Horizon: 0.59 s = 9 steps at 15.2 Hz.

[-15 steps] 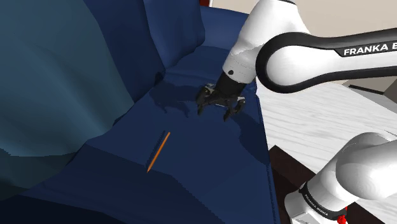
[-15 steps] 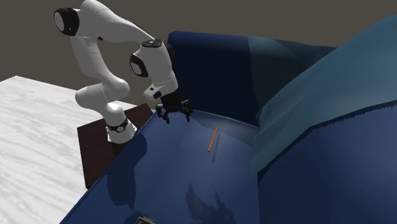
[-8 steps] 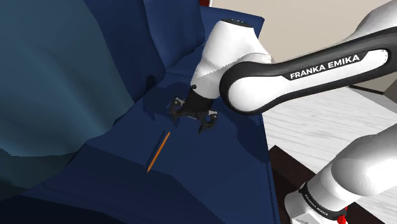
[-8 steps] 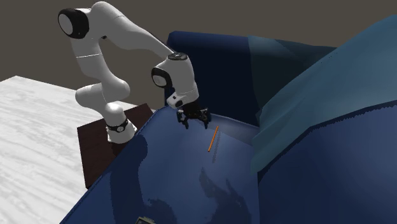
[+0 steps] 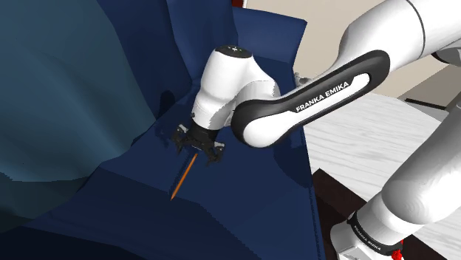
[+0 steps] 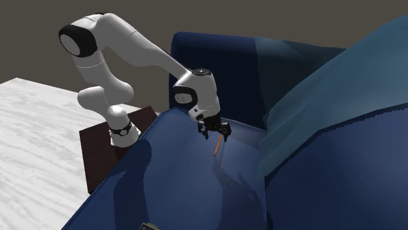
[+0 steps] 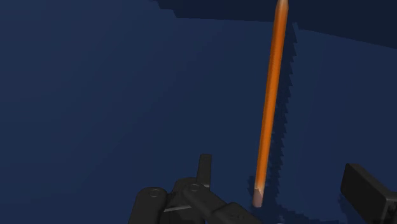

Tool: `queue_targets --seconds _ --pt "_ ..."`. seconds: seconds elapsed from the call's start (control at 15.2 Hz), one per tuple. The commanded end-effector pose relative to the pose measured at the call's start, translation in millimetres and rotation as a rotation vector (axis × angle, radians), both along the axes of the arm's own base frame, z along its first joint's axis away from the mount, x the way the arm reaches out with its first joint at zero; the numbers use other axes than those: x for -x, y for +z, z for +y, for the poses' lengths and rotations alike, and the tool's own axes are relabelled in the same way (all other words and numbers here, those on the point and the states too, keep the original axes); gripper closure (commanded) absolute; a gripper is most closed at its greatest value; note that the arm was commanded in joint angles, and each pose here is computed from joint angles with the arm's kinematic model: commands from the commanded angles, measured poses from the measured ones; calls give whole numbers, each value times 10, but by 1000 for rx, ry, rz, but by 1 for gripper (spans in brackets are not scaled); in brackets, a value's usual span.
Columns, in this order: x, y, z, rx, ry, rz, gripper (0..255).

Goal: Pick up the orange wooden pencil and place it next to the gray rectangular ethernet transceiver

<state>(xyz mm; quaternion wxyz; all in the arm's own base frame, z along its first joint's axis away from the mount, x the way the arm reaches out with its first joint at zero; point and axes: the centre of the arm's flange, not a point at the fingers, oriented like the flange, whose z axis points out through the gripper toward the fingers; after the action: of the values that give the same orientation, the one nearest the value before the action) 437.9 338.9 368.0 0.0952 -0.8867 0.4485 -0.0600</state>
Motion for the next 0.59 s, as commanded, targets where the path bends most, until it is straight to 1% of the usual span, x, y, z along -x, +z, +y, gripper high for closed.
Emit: queue_targets --seconds 0.0,0.26,0.53 --pt "-14 -104 38 -1 -3 -1 0" --pt "-51 -288 60 -1 -3 -1 0" --pt "-51 -288 60 -1 -3 -1 0"
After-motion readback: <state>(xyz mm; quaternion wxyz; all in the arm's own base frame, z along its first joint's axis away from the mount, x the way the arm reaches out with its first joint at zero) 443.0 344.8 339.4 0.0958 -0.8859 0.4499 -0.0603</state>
